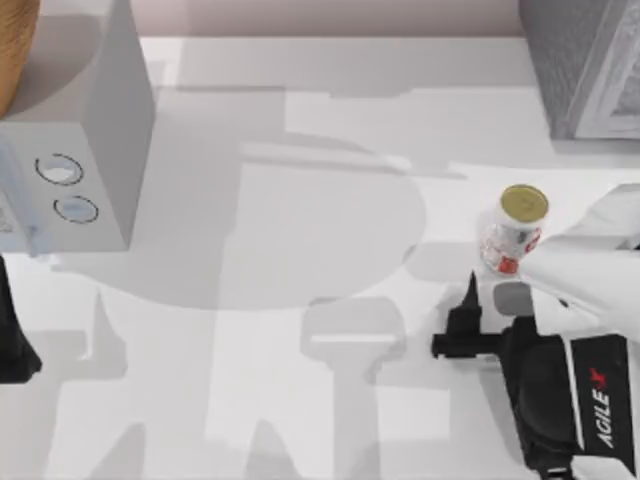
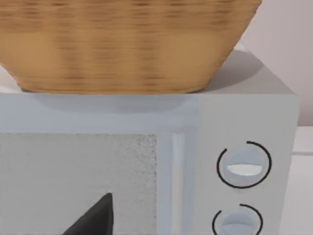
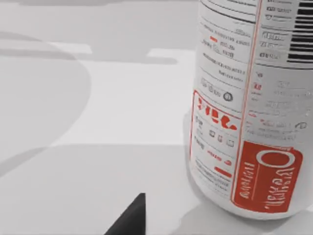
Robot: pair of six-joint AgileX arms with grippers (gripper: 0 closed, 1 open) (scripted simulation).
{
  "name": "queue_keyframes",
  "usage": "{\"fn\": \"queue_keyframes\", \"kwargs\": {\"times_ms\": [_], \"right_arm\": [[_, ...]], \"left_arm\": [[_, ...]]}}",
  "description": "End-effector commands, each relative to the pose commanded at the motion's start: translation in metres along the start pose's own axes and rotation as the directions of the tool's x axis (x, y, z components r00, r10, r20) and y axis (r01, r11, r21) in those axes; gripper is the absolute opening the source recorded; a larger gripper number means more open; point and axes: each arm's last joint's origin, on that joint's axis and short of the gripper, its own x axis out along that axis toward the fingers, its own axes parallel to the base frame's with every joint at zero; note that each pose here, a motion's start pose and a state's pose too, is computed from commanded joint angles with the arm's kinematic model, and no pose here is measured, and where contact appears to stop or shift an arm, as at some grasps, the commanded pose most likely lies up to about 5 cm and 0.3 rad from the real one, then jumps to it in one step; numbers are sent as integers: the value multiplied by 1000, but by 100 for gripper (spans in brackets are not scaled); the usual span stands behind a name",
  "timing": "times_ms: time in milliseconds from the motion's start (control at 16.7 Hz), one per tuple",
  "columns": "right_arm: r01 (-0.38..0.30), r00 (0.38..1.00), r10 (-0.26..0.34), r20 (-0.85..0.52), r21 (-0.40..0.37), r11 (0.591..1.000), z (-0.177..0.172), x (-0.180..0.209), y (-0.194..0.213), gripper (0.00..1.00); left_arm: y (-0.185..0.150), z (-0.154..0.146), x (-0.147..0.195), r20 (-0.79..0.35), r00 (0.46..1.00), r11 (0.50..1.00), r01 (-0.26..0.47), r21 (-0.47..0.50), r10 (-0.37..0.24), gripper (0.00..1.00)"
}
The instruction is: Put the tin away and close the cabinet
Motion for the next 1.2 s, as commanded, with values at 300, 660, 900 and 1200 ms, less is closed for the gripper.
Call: {"fn": "queue_keyframes", "kwargs": {"times_ms": [300,660,900,1200], "right_arm": [[0,1000,0,3,-6,1000,4,17,-1,100],[0,1000,0,2,-5,1000,8,37,-5,100],[0,1000,0,2,-5,1000,9,42,-6,100],[0,1000,0,2,-5,1000,9,42,-6,92]], "left_arm": [[0,0,0,0,1000,1000,0,0,0,100],[0,0,0,0,1000,1000,0,0,0,100],[0,0,0,0,1000,1000,0,0,0,100],[0,0,0,0,1000,1000,0,0,0,100]]}}
